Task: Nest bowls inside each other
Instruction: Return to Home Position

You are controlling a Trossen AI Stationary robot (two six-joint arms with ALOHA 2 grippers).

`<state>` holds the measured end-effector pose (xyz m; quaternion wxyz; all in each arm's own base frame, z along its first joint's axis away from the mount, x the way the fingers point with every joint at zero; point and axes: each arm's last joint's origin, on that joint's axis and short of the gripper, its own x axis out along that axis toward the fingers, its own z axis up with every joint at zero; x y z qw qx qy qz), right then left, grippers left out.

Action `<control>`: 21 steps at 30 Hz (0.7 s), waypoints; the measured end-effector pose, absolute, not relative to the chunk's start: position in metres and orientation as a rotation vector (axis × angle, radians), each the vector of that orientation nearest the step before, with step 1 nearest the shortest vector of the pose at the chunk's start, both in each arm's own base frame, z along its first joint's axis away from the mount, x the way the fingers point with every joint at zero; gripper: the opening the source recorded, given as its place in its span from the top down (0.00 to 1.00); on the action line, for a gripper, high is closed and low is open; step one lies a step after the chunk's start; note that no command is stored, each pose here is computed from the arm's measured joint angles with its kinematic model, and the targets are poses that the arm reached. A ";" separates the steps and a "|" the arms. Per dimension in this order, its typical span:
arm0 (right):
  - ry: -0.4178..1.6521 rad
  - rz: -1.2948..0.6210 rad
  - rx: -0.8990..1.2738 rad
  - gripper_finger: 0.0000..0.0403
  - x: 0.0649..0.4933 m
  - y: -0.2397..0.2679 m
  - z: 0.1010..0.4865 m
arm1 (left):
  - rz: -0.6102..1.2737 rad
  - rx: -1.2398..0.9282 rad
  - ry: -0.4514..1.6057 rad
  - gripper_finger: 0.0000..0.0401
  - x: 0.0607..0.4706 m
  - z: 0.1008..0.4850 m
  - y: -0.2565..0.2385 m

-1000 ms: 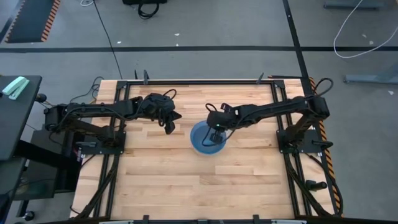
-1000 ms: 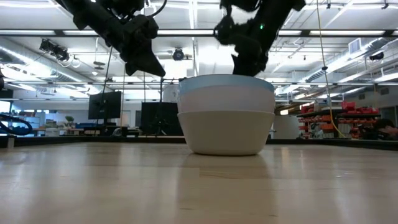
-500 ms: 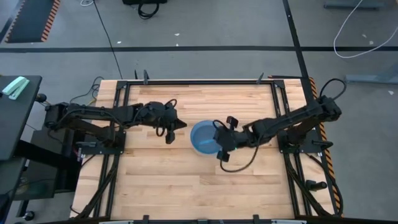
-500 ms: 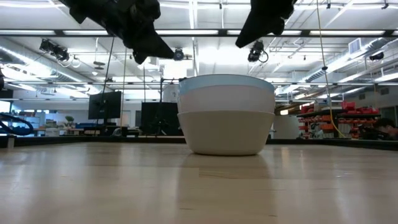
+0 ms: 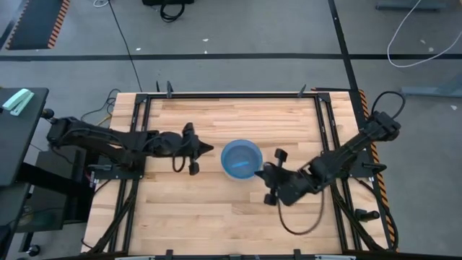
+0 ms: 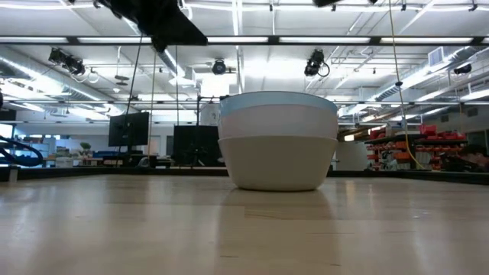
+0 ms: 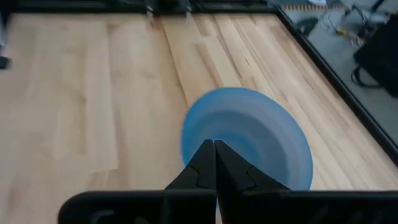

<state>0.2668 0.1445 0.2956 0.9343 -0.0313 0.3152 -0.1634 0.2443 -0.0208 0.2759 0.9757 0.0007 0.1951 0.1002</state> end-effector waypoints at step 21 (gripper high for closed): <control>0.264 0.051 0.090 1.00 0.158 0.185 0.301 | 0.273 -0.107 0.095 0.96 0.153 0.278 -0.021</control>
